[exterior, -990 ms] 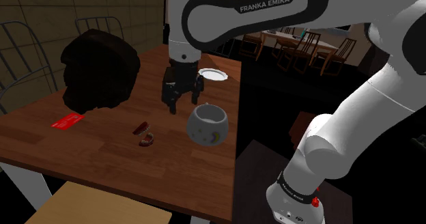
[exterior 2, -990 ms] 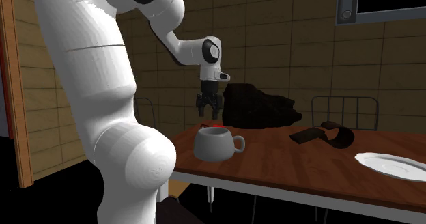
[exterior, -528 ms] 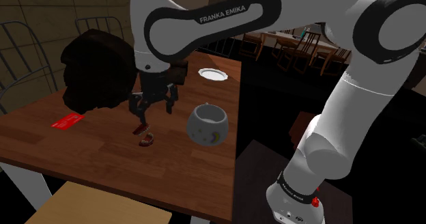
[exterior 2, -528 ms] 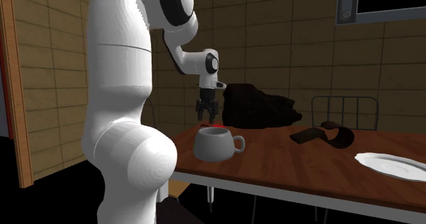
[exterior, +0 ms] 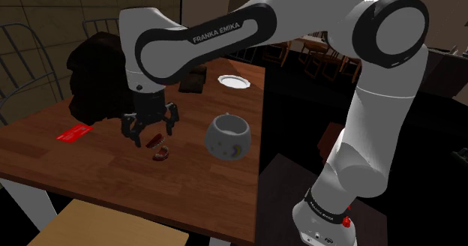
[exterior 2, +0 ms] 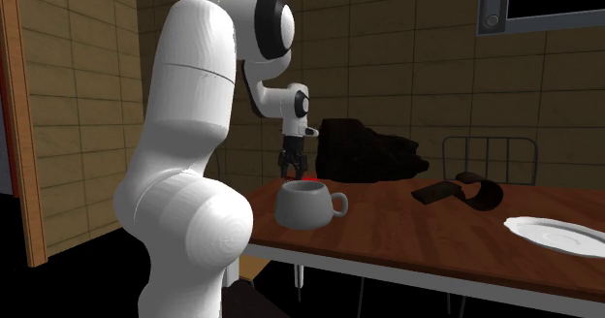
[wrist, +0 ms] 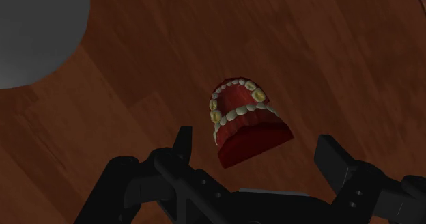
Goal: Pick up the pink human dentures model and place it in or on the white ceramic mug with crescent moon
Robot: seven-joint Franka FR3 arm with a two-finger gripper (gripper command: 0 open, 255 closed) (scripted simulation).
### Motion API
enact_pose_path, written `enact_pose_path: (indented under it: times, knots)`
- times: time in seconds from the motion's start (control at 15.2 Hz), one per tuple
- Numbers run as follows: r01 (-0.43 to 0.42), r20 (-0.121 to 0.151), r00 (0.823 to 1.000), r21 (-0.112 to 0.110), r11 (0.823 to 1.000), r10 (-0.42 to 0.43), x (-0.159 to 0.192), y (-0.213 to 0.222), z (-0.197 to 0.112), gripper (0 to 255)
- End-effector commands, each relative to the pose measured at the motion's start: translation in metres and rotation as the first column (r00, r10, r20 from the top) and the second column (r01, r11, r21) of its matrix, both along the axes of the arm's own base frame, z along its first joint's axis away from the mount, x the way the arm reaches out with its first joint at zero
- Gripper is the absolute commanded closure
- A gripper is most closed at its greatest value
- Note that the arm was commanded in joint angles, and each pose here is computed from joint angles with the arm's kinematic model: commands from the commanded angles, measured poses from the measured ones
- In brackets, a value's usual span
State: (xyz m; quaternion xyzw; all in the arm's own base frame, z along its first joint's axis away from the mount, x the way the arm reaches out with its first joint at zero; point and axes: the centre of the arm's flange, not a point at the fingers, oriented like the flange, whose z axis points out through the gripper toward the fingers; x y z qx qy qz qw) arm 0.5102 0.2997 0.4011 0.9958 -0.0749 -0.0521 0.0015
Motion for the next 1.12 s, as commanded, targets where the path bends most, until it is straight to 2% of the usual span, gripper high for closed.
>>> enact_pose_path:
  times: [0.0,0.13,0.59,0.66,1.06]
  knots:
    - [0.000,0.000,1.000,0.000,1.000,0.000,-0.0019,0.0003,-0.0110,0]
    - [0.000,0.000,1.000,0.000,1.000,0.000,-0.0028,0.0003,-0.0193,0]
    - [0.000,0.000,1.000,0.000,1.000,0.000,-0.0028,0.0003,-0.0192,0]
    - [0.000,0.000,1.000,0.000,1.000,0.000,-0.0028,0.0003,-0.0192,255]
    - [0.000,0.000,1.000,0.000,1.000,0.000,-0.0027,0.0003,-0.0192,255]
